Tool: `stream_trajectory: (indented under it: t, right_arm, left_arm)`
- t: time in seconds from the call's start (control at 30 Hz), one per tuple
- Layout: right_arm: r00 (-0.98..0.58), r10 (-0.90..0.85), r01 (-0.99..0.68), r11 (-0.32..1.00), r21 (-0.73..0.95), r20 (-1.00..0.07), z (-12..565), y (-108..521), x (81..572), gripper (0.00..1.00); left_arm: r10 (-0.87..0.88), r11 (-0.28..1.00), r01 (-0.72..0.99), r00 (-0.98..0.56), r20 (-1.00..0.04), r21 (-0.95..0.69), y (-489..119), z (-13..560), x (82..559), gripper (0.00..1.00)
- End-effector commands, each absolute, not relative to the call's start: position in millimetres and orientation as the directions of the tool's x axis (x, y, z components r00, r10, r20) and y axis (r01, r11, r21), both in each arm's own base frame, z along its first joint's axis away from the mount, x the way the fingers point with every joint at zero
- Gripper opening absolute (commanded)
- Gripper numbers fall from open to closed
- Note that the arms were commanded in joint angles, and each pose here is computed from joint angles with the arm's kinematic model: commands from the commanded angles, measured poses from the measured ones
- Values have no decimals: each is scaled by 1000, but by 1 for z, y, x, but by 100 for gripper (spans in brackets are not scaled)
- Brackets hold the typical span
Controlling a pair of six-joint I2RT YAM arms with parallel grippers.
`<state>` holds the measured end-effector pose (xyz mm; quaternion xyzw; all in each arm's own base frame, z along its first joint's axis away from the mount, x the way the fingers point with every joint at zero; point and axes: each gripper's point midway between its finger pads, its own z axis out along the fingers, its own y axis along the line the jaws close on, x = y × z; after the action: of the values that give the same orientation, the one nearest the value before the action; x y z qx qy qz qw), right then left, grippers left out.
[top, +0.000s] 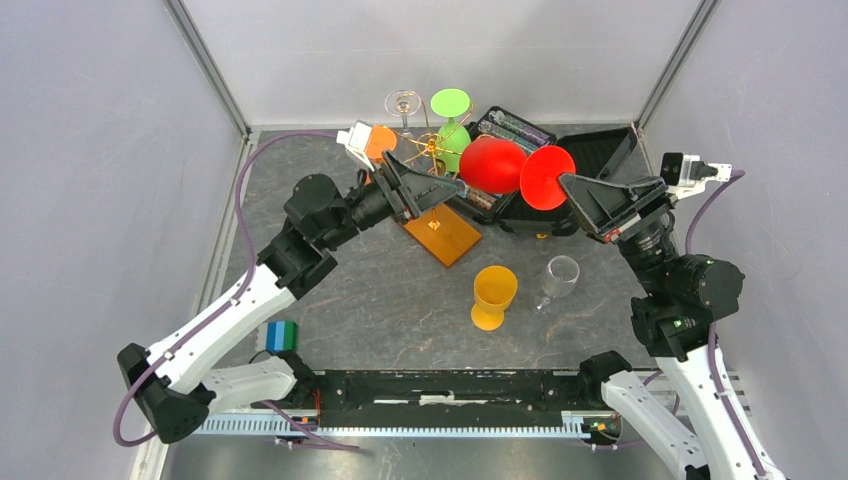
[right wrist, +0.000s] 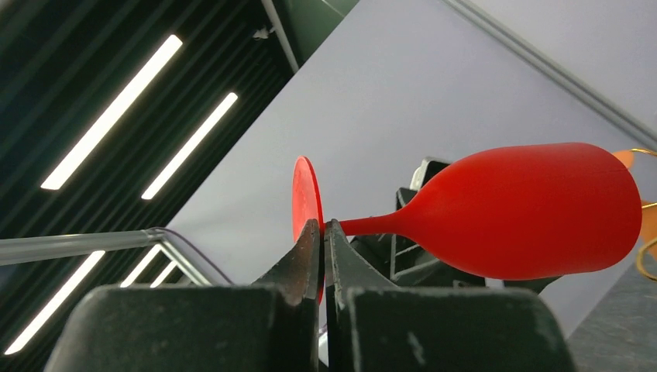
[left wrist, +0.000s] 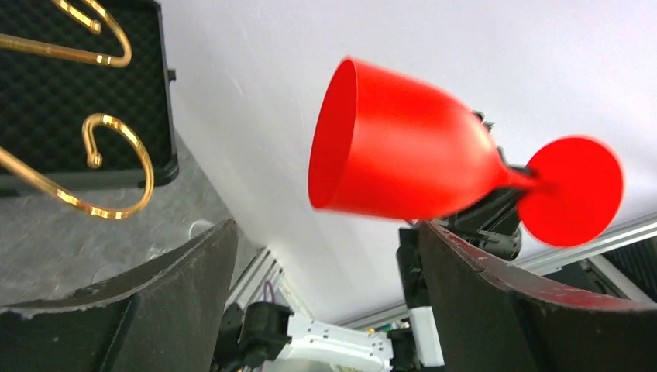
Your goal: Take the wine glass off the wine glass rack
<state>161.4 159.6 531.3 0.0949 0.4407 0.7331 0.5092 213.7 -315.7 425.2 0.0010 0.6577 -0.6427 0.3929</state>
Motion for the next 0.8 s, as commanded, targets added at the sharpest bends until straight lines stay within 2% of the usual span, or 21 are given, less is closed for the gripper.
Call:
stream_trajectory:
  t: [0.0,0.07,0.13,0.23,0.3,0.47,0.53,0.67,0.77]
  right_arm:
    - [-534,805,-675,-225,702,-256,547,157,141,0]
    - [-554,798,-666,-253,701,-238,547,157,140,0]
    - [-567,794,-648,-266,714,-218,543,157,143,0]
    - [-576,798,-628,-294,721,-176,537,155,147,0]
    - [-570,809,-615,-308,726,-139,533,151,151,0]
    - [-478,878,-580,-328,746,15,508,125,170,0]
    - [-451,891,-556,-329,763,55,497,120,178,0]
    - [-452,888,-506,-331,797,82,479,123,192,0]
    - [-455,885,-476,-337,812,101,467,126,201,0]
  left_arm:
    - [-502,5,597,-692,-519,-802,-317,481,209,93]
    - [-439,-48,637,-706,-556,-770,-325,488,202,95]
    - [-390,-130,671,-712,-584,-730,-328,501,190,92]
    - [-354,-230,697,-710,-609,-679,-326,514,172,85]
    - [-344,-249,697,-713,-611,-673,-322,515,165,79]
    - [-336,-319,683,-729,-596,-657,-310,521,145,63]
    - [-325,-348,674,-739,-591,-652,-306,524,137,52]
    - [-296,-378,671,-740,-604,-637,-303,529,128,21]
    - [-279,-382,671,-739,-613,-636,-303,527,125,10]
